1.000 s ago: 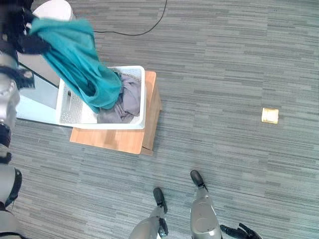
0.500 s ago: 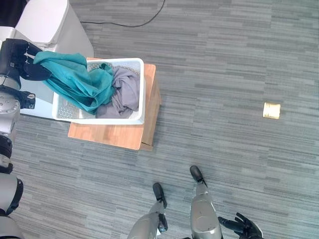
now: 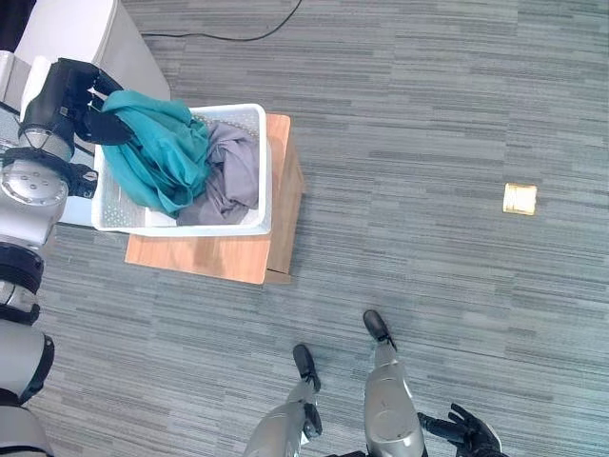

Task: Pick up bed clothes into laundry basket.

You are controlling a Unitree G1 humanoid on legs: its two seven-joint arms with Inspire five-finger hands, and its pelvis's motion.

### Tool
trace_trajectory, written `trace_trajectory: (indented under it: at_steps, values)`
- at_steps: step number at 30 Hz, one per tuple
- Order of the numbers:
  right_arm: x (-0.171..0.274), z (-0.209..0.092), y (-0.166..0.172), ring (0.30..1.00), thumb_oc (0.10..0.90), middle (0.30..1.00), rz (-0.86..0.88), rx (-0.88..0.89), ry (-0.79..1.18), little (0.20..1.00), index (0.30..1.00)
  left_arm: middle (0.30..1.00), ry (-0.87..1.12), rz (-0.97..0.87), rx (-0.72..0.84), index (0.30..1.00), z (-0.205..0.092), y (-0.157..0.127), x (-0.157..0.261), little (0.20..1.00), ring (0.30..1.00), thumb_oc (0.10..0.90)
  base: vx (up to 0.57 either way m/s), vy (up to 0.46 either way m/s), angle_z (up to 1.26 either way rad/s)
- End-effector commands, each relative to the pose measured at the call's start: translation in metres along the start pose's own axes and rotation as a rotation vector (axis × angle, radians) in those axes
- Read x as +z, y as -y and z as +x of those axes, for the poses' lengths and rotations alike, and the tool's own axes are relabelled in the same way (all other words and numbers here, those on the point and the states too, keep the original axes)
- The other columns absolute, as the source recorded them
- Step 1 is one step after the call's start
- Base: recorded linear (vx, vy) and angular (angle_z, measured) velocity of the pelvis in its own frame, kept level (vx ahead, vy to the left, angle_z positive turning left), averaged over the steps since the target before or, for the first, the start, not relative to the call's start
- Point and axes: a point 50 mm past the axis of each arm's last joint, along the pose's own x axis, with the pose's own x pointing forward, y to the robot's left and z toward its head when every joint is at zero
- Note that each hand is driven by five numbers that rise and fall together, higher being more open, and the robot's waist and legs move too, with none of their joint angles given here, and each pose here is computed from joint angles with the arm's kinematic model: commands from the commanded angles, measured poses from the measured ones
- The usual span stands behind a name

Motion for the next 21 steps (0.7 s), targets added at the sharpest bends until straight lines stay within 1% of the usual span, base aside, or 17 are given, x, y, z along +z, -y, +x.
trace_trajectory:
  at_steps: [1,2,7,15,16,21]
  values:
    - [-0.019,-0.011,0.045,0.9,0.8,0.9,-0.069,-0.119,-0.069,0.9,0.9,0.3,0.134,-0.052,0.218,0.3,0.01,-0.06,0.043,0.3,0.3,0.4,0.0,-0.009,-0.03]
    - [-0.022,-0.011,0.046,0.9,0.8,0.9,-0.082,-0.12,-0.088,0.9,0.9,0.9,0.086,-0.042,0.213,0.9,0.01,-0.061,0.035,0.9,0.9,0.8,0.0,0.0,0.0]
    - [-0.023,-0.01,0.046,0.9,0.8,0.9,-0.097,-0.126,-0.106,0.9,0.9,0.9,0.074,-0.028,0.206,0.9,0.011,-0.06,0.034,0.9,0.9,0.8,0.0,0.0,0.0]
    - [-0.02,-0.007,0.041,0.9,0.8,0.9,-0.108,-0.121,-0.103,0.9,0.9,0.9,0.107,0.016,0.225,0.9,0.007,-0.072,0.039,0.9,0.9,0.8,0.0,-0.001,0.02]
    - [-0.019,-0.008,0.04,0.9,0.8,0.9,-0.115,-0.114,-0.093,0.9,0.9,0.9,0.121,0.032,0.228,0.9,0.004,-0.077,0.041,0.9,0.9,0.8,0.0,0.0,0.11]
    - [-0.019,-0.009,0.042,0.9,0.8,0.9,-0.124,-0.114,-0.085,0.9,0.9,0.9,0.136,0.047,0.229,0.9,0.002,-0.08,0.043,0.9,0.9,0.8,-0.01,0.001,0.06]
